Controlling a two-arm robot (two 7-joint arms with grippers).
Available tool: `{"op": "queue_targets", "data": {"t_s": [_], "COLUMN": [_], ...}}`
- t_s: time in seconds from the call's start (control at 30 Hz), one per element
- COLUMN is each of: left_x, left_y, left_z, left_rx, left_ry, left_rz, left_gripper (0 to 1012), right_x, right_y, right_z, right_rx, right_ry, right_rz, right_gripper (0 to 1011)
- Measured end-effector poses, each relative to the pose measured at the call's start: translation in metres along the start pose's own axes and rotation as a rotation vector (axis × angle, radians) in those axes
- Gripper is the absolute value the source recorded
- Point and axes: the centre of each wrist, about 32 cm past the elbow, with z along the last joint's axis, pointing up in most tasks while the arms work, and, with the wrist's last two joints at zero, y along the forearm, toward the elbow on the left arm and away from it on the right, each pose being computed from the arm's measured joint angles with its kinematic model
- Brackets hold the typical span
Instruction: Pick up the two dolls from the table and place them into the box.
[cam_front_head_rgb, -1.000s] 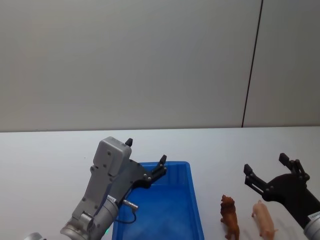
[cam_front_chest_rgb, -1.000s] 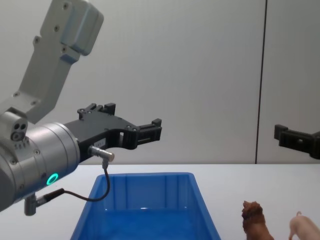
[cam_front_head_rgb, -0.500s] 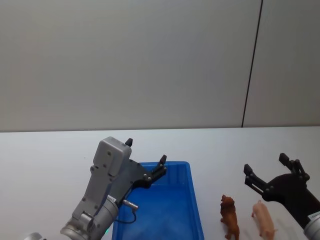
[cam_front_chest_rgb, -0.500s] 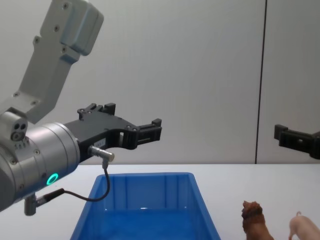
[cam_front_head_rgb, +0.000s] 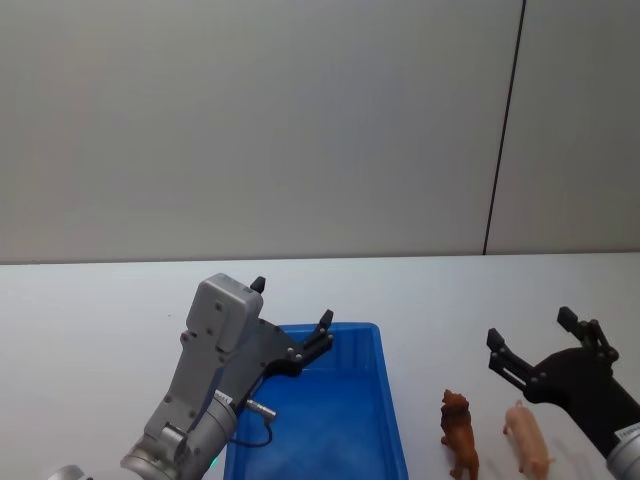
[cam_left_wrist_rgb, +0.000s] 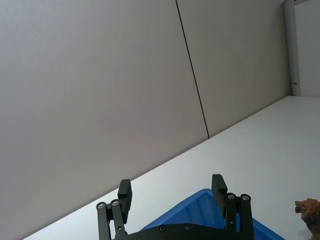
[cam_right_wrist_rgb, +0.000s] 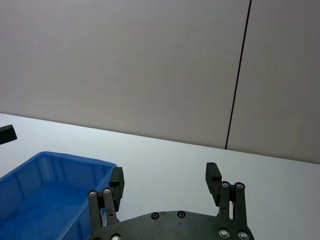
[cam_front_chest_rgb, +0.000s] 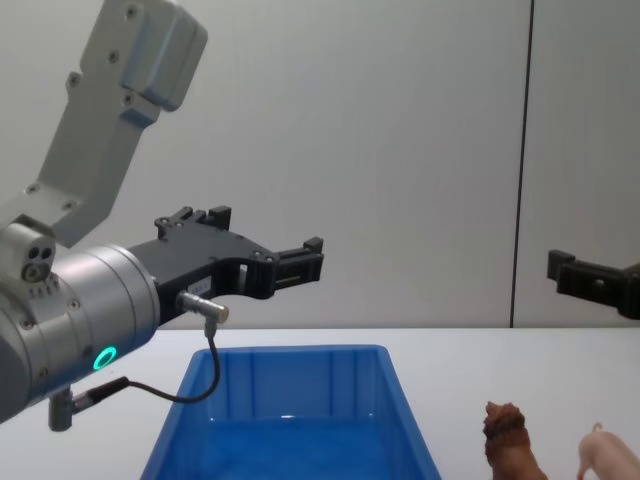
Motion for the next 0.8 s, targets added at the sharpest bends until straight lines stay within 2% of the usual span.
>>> {"op": "queue_targets", "data": {"t_s": [0.5, 0.8], "left_x": [0.0, 0.0], "left_y": [0.0, 0.0], "left_z": [0.0, 0.0], "left_rx": [0.0, 0.0], "left_ry": [0.0, 0.0], "left_rz": [0.0, 0.0], "left_gripper": [1008, 1008], "right_x": [-0.011, -0.014], "right_y": [0.002, 0.001], "right_z": [-0.007, -0.01], "right_rx": [-0.047, -0.086], "right_ry": [0.038, 0.065], "right_rz": [-0.049, -0.091], "right_gripper": [1007, 1007]}}
